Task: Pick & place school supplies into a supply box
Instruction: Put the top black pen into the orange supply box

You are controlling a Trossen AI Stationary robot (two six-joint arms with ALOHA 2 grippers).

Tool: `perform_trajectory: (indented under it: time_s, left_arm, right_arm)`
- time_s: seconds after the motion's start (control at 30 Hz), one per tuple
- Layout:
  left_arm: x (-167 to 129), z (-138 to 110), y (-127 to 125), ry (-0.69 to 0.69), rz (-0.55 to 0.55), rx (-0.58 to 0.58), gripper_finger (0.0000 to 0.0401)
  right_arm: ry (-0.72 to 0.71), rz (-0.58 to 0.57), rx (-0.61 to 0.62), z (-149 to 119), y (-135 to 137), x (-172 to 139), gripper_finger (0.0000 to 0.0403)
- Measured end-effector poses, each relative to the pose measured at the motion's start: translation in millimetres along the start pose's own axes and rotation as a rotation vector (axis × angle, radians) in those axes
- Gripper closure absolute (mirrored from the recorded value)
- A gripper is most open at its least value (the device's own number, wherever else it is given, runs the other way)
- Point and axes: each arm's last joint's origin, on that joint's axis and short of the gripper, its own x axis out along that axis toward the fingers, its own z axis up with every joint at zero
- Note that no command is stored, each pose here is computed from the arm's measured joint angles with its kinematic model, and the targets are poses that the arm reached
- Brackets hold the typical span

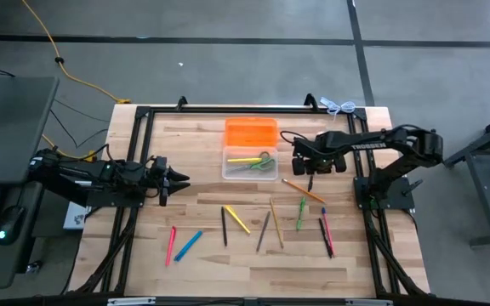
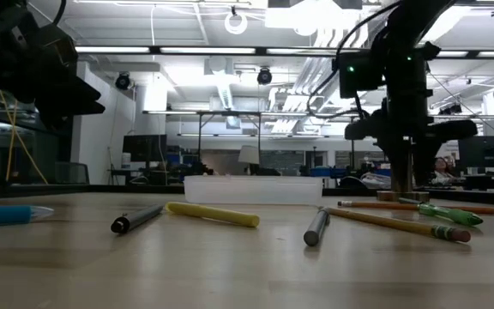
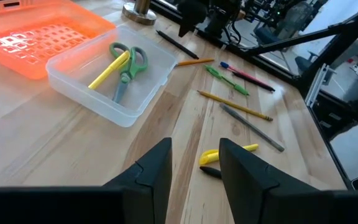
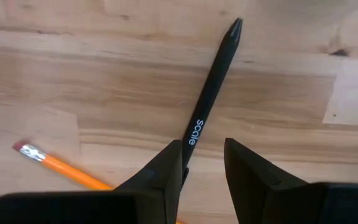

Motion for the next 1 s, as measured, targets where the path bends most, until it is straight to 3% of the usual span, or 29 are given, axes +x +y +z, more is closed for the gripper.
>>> perform_trajectory:
  time_s: [0.6,1.0]
  left_arm:
    - [0,0,0,-0.001,0.002,-0.02,0.024]
    - [0,0,0,-0.001,0.002,-0.023,0.024]
  right_arm:
    - [-0.033,0.051,0.033,-2,-5,19,0.0304]
    - [0.008,-0.03,-0.004,4,0,43,0.0305]
